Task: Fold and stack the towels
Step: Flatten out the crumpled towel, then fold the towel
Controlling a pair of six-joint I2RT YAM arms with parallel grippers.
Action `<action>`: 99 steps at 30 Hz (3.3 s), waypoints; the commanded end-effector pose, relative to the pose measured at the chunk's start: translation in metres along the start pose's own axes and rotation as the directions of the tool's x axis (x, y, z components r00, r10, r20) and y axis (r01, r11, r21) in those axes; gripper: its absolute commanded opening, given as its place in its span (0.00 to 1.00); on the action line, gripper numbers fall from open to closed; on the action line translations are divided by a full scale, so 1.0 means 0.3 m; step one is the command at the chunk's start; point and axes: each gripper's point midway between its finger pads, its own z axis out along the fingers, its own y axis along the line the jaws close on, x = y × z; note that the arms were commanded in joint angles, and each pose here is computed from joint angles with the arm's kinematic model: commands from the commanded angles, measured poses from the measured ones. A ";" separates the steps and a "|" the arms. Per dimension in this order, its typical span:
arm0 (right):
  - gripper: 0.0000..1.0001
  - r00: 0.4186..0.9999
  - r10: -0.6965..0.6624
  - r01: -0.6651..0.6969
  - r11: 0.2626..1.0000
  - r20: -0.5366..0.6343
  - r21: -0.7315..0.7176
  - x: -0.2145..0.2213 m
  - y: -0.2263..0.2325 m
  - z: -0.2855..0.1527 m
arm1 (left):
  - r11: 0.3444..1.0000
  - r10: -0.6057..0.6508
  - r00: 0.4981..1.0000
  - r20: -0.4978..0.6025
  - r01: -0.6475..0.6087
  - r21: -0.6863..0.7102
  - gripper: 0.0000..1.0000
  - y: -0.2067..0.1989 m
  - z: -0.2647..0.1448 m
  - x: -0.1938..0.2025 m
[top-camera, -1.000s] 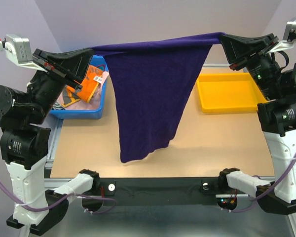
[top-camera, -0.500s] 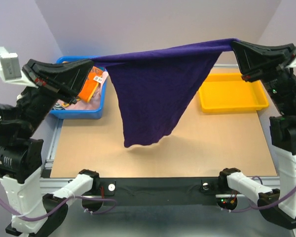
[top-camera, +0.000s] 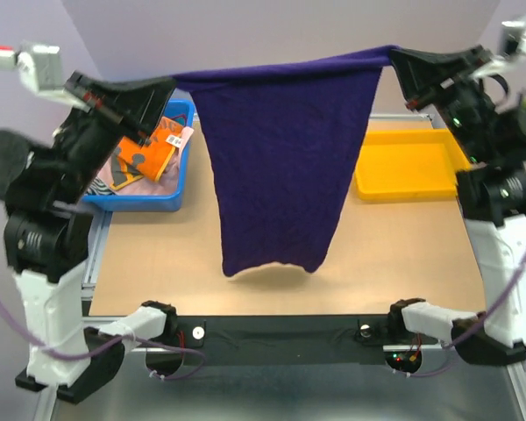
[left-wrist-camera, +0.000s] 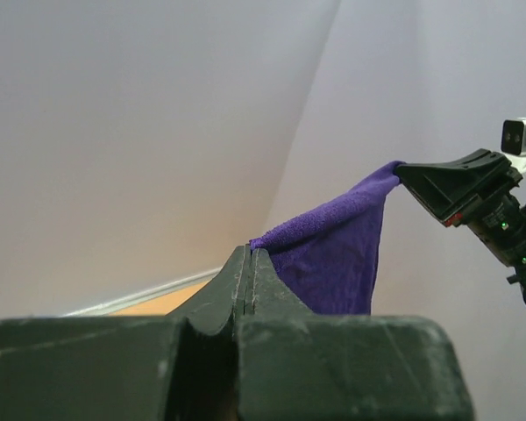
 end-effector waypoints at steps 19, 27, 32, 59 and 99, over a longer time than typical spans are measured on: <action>0.00 0.990 -0.121 0.115 0.989 0.071 0.090 0.170 -0.356 0.496 | 0.993 -0.115 0.980 0.159 0.114 0.017 0.00 0.411 0.513 -0.090; 0.00 0.983 -0.175 0.168 0.978 0.047 0.121 0.143 -0.282 0.276 | 0.999 -0.039 0.996 0.074 0.039 0.009 0.00 0.334 0.358 -0.003; 0.01 0.984 -0.171 0.177 0.975 -0.058 0.137 0.276 -0.264 0.093 | 0.991 -0.111 0.993 -0.027 0.108 -0.084 0.00 0.403 0.214 0.250; 0.01 0.609 0.640 -0.458 0.766 -0.468 0.452 1.023 0.065 -0.938 | 0.747 -0.567 0.780 -0.265 0.351 -0.565 0.00 0.399 -0.653 1.148; 0.01 0.560 0.611 -0.012 0.682 -0.560 0.731 1.479 -0.455 -0.697 | 0.639 -0.639 0.659 -0.397 0.168 -0.751 0.00 0.822 -0.248 1.483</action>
